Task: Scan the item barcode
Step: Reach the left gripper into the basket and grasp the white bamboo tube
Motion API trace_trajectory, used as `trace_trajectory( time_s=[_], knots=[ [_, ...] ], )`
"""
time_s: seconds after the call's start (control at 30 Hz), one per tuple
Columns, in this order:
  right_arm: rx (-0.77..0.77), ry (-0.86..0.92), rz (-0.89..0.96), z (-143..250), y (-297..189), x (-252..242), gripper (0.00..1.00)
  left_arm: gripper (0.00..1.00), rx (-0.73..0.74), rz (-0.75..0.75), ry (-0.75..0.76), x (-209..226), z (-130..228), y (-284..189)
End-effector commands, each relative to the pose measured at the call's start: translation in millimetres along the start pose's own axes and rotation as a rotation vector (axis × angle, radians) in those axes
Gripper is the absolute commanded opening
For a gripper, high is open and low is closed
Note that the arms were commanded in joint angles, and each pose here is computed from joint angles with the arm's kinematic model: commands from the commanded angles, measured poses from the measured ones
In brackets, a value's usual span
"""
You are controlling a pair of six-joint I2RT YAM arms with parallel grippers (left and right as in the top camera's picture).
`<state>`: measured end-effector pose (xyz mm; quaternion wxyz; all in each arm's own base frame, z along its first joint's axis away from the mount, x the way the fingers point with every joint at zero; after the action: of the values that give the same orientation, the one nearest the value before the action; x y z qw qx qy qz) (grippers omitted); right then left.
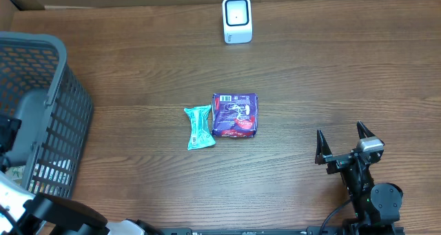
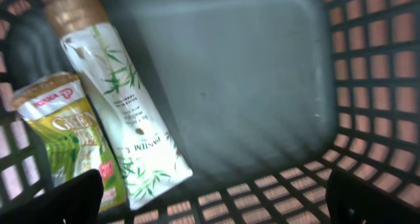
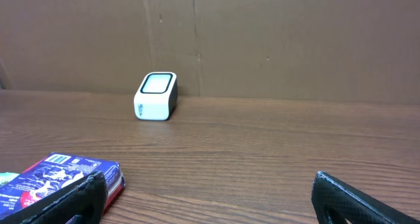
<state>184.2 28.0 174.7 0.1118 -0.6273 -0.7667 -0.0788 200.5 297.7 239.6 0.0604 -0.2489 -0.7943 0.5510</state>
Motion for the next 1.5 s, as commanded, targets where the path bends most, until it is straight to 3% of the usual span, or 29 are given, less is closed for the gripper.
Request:
trace_trajectory(
  time_s=[0.0,0.17,0.47,0.6,1.37,1.47],
  knots=[
    [-0.003,0.002,-0.011,2,0,1,1.0,1.0,0.034,-0.038,-0.025,9,16,23],
    [-0.003,0.002,-0.011,2,0,1,1.0,1.0,0.039,-0.107,-0.118,22,32,51],
    [-0.003,0.002,-0.011,2,0,1,1.0,1.0,-0.034,-0.251,-0.124,41,29,61],
    [-0.003,0.002,-0.011,2,0,1,1.0,1.0,-0.058,-0.248,-0.123,41,24,65],
    [-0.003,0.002,-0.011,2,0,1,1.0,1.0,0.221,-0.291,-0.12,59,60,167],
    [-0.003,0.002,-0.011,2,0,1,1.0,0.92,0.258,-0.294,-0.121,61,68,176]
  ],
)
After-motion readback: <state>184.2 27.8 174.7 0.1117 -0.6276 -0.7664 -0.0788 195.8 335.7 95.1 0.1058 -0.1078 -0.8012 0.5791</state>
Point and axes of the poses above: each gripper's point midway between its finger pads, its own y axis out along the fingers, its own x axis along the line the jaws close on, z = x × y, the point moved 6 cm from there along -y, back along the fingers, and after that the axes turned 13 degrees about y, right-handed, at the moved point
